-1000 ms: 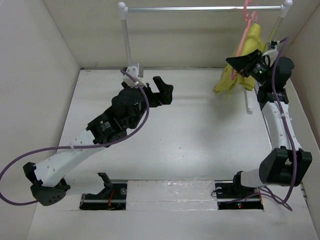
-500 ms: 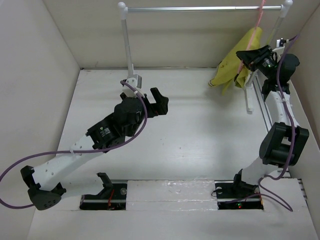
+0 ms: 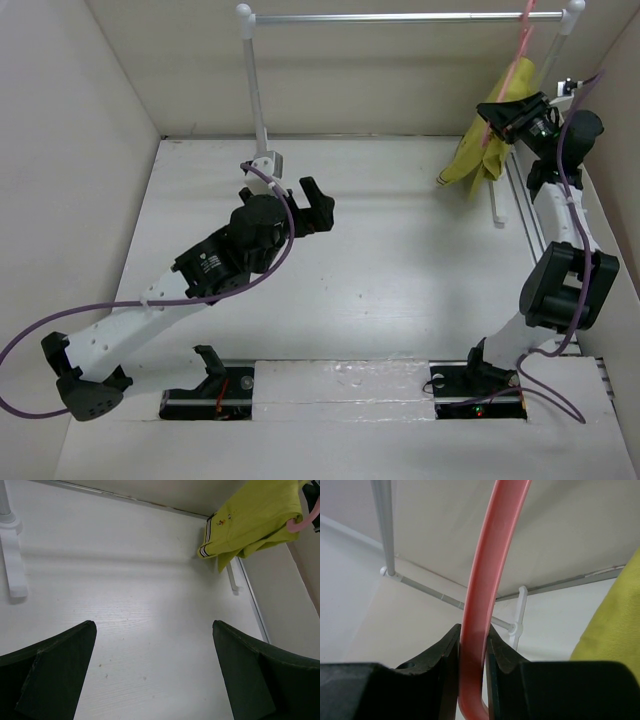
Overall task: Place the trousers on the hanger
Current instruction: Place the hanger at the clothesline, then reset both arms
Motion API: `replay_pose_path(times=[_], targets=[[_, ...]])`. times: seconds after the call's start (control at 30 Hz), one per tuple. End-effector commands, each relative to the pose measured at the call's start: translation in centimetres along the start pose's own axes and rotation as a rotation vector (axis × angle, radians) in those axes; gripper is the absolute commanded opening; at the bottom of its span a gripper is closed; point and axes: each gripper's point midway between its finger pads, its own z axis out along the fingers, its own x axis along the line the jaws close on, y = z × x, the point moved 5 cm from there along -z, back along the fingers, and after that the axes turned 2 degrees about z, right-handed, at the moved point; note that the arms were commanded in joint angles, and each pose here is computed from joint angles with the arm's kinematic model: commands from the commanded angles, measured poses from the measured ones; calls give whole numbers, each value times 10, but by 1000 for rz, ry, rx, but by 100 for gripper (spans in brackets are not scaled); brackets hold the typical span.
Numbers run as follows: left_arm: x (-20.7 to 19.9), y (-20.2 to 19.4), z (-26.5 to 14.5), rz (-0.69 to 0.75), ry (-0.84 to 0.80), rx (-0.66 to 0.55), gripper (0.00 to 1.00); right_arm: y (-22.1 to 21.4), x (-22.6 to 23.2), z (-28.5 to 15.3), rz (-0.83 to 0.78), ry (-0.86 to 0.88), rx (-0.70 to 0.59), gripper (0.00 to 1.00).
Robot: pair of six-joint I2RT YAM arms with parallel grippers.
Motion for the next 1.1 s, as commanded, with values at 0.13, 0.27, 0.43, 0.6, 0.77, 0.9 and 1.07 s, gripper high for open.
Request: replay_pose_path(times=[0.13, 0.27, 0.43, 0.6, 0.77, 0.9, 1.07], targets=[[5, 6, -7, -32, 2, 4, 99, 21, 35, -9, -277, 170, -96, 7], [4, 10, -10, -36, -2, -3, 99, 20, 32, -10, -279, 146, -87, 30], [3, 14, -12, -48, -6, -12, 99, 19, 30, -22, -288, 74, -71, 70], [2, 19, -10, -31, 11, -20, 99, 24, 31, -51, -435, -91, -53, 83], [-3, 9, 8, 3, 33, 4, 99, 29, 44, -77, -531, -182, -58, 84], [-18, 7, 28, 5, 22, 25, 99, 8, 59, -99, -589, -264, -25, 82], [11, 12, 69, -153, -75, 115, 99, -71, 100, -117, -700, -210, 26, 70]])
